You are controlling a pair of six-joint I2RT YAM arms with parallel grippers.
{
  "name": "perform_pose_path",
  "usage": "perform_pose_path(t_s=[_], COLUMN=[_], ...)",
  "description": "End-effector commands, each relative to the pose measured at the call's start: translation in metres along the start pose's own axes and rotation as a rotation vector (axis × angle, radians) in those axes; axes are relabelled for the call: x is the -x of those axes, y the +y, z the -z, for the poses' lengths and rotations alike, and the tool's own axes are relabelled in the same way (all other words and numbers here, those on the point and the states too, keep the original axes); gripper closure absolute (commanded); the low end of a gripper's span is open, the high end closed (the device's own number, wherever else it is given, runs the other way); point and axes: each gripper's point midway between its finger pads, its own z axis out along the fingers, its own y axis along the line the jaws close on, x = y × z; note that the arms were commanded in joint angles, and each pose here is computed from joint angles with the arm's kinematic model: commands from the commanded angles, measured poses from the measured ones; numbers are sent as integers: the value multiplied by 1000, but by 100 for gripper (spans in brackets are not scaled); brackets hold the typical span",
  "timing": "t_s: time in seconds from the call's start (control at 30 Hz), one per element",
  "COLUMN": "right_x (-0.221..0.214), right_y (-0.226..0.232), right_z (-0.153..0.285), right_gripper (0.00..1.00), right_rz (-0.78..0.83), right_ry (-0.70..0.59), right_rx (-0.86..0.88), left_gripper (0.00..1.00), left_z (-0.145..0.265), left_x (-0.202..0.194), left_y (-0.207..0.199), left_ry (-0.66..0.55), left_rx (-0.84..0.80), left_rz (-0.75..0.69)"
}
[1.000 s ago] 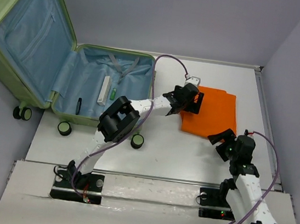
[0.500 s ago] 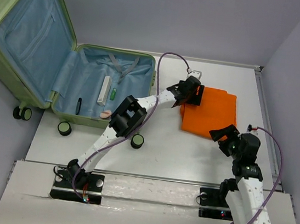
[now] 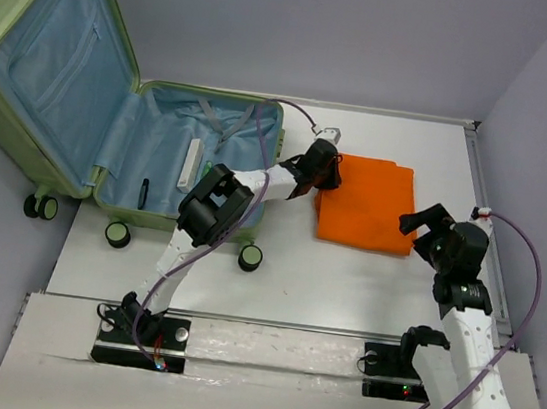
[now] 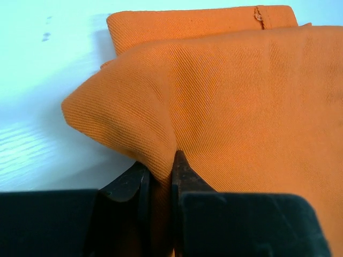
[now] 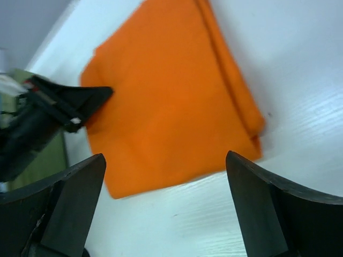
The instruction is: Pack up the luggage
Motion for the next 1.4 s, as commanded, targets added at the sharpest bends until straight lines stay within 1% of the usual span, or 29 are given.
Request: perform_pose_path(t_s=[0.0,0.03,0.17,0.23,0.27,0.33,0.37,0.4,0.43,0.47,0.53,0.6,0.63,0.67,0.7,0.77,0.8,0.83,0.87,0.9,0.93,1.0,1.1,1.13,1.17,1.2,1.23,1.27,1.37], right_x=[-10,-20,-34,-42,-51,-63,-64,-74,-74,-82,-83,-84,-88,-86,-93,-101,-107,-112,-110,-109,-108,-100,-78,-74,-68,-51,-45,-43,-18], right_y=[-54,-63,-76,-74,-73,-73,-69,-68,-66,-66,-61,-56,-53,-41,-28,-17,-7,-6,2,4,9,24,46,48,52,65,69,71,96], right_z=[-24,-33,-54,-63,-71,-79,-85,-92,-97,-101,-107,-110,-112,-115,-114,-118,-115,-116,-115,-115,-113,-109,-100,-97,-95,-89,-85,-82,-64], right_gripper=[0,0,0,0,0,0,0,0,0,5,7,19,29,31,36,39,41,43,48,53,69,93,93,93,93,93,93,93,93], right_rz=[-2,-15,-17,-18,-18,-37,-55,-74,-99,-117,-141,-160,-174,-198,-219,-257,-271,-291,-295,-304,-314,-310,-266,-238,-218,-189,-172,-157,-122], right_ry=[-34,-8,57,96,143,199,202,241,232,260,266,278,300,299,347,390,438,458,451,435,432,425,370,363,349,306,293,293,242], right_rx=[-227,-257,-305,-288,-279,-268,-251,-233,-218,-212,-193,-174,-155,-99,-31,41,95,108,164,181,214,295,382,384,392,427,434,431,502], left_gripper=[94,94,94,94,94,94,94,94,94,94,94,94,94,94,94,94,94,94,94,94,94,94,94,94,94,94,94,94,94], left_z=[18,19,19,19,20,20,20,20,19,19,18,17,17,16,16,15,15,14,14,14,13,16,35,49,57,70,71,85,113], left_x=[-12,-17,-19,-18,-18,-21,-20,-21,-22,-22,-23,-23,-24,-24,-25,-28,-29,-32,-34,-35,-39,-36,-10,9,19,37,38,58,94], left_y=[45,45,44,46,45,41,41,40,38,37,36,33,31,29,26,21,16,13,11,8,3,-6,-26,-41,-49,-61,-63,-75,-95], left_ry=[45,55,54,52,54,68,65,68,74,72,77,82,87,89,90,100,102,112,115,117,125,128,76,44,30,2,4,-31,-95], left_rx=[95,90,78,79,73,49,47,34,25,19,12,-5,-12,-25,-34,-55,-63,-76,-81,-88,-99,-138,-188,-226,-248,-280,-288,-313,-351], left_rz=[-24,-27,-33,-37,-38,-40,-38,-35,-35,-35,-36,-36,-35,-34,-28,-27,-31,-31,-33,-36,-31,-18,-13,-25,-28,-33,-32,-37,-47])
